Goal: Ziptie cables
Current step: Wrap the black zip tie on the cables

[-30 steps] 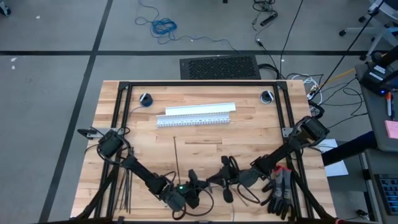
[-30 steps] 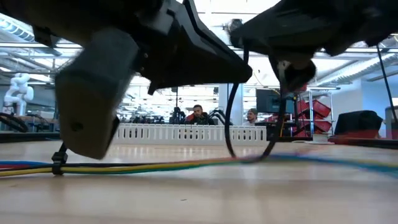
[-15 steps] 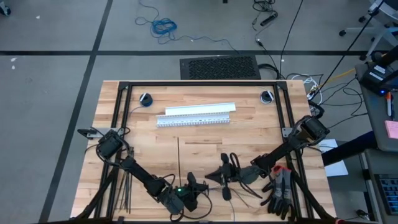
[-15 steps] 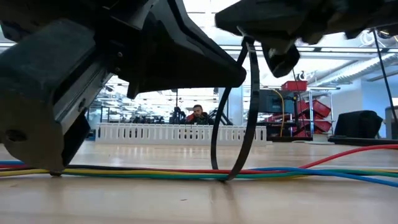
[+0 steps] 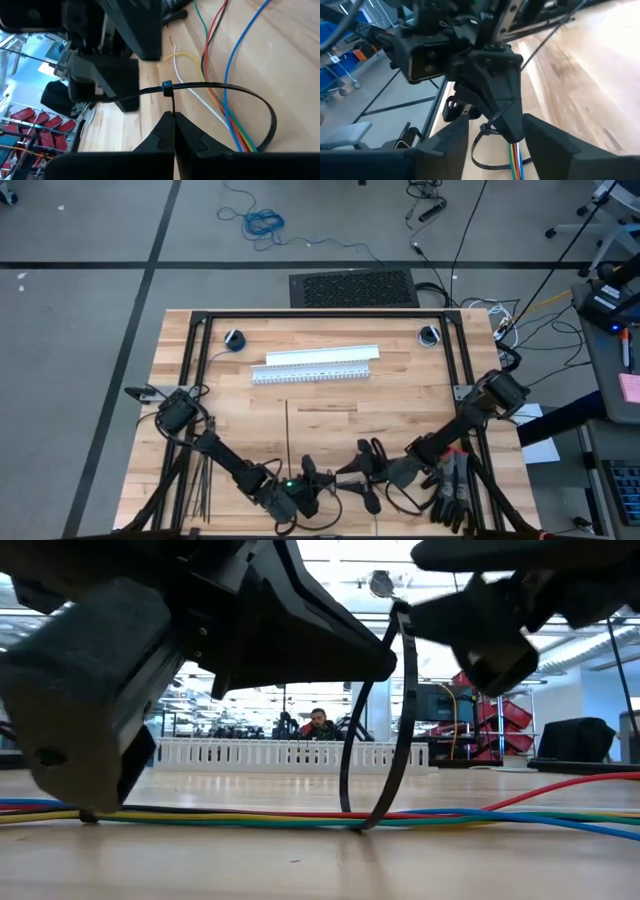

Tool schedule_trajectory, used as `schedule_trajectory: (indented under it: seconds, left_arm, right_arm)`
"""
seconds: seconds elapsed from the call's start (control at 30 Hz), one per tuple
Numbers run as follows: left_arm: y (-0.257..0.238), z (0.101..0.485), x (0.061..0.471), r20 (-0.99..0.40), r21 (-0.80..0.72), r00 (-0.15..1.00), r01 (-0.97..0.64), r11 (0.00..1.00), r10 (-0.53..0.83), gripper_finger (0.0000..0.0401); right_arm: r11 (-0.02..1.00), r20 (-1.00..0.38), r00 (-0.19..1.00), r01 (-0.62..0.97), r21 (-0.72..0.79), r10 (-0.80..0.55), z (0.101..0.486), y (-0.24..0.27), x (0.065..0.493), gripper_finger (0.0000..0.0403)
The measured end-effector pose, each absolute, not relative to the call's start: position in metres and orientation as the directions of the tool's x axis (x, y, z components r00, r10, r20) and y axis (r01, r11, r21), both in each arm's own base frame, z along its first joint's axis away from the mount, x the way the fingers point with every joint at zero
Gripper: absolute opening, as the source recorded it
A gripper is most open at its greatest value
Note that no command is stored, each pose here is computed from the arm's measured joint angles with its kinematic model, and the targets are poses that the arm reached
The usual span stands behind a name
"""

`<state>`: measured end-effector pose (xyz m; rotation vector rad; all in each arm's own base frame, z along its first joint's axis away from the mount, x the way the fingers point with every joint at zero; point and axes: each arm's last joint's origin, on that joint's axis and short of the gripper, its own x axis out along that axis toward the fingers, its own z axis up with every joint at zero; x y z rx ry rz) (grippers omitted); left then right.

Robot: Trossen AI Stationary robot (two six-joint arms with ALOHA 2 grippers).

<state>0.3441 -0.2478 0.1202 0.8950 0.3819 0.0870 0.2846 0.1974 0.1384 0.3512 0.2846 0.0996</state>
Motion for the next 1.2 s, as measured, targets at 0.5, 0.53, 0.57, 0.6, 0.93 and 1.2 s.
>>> schedule_trajectory:
  seconds: [0.5, 0.53, 0.57, 0.6, 0.93, 1.2]
  left_arm:
    - [-0.247, 0.120, 0.344, -0.288, 0.776, 0.928, 0.082, 0.626, 0.236, 0.0000]
    - [-0.247, 0.120, 0.344, -0.288, 0.776, 0.928, 0.082, 0.626, 0.236, 0.0000]
    - [-0.247, 0.120, 0.344, -0.288, 0.776, 0.928, 0.082, 0.626, 0.236, 0.0000]
    - [-0.247, 0.120, 0.344, -0.289, 0.776, 0.928, 0.083, 0.625, 0.236, 0.0000]
    - [-0.246, 0.120, 0.344, -0.289, 0.779, 0.926, 0.080, 0.622, 0.242, 0.0000]
    - [-0.249, 0.121, 0.343, -0.283, 0.773, 0.930, 0.077, 0.629, 0.235, 0.0000]
  right_arm:
    - [0.918, -0.244, 0.952, -0.080, 0.389, 0.186, 0.132, 0.190, 0.294, 0.0094]
    - [0.916, -0.245, 0.950, -0.088, 0.391, 0.195, 0.132, 0.189, 0.294, 0.0077]
    - [0.915, -0.245, 0.948, -0.095, 0.392, 0.203, 0.132, 0.189, 0.294, 0.0057]
    - [0.912, -0.247, 0.943, -0.112, 0.395, 0.222, 0.132, 0.190, 0.294, 0.0037]
    - [0.950, -0.236, 0.957, -0.092, 0.299, 0.167, 0.134, 0.187, 0.295, 0.0001]
    - [0.977, -0.174, 0.981, -0.054, 0.207, 0.091, 0.150, 0.177, 0.300, 0.0000]
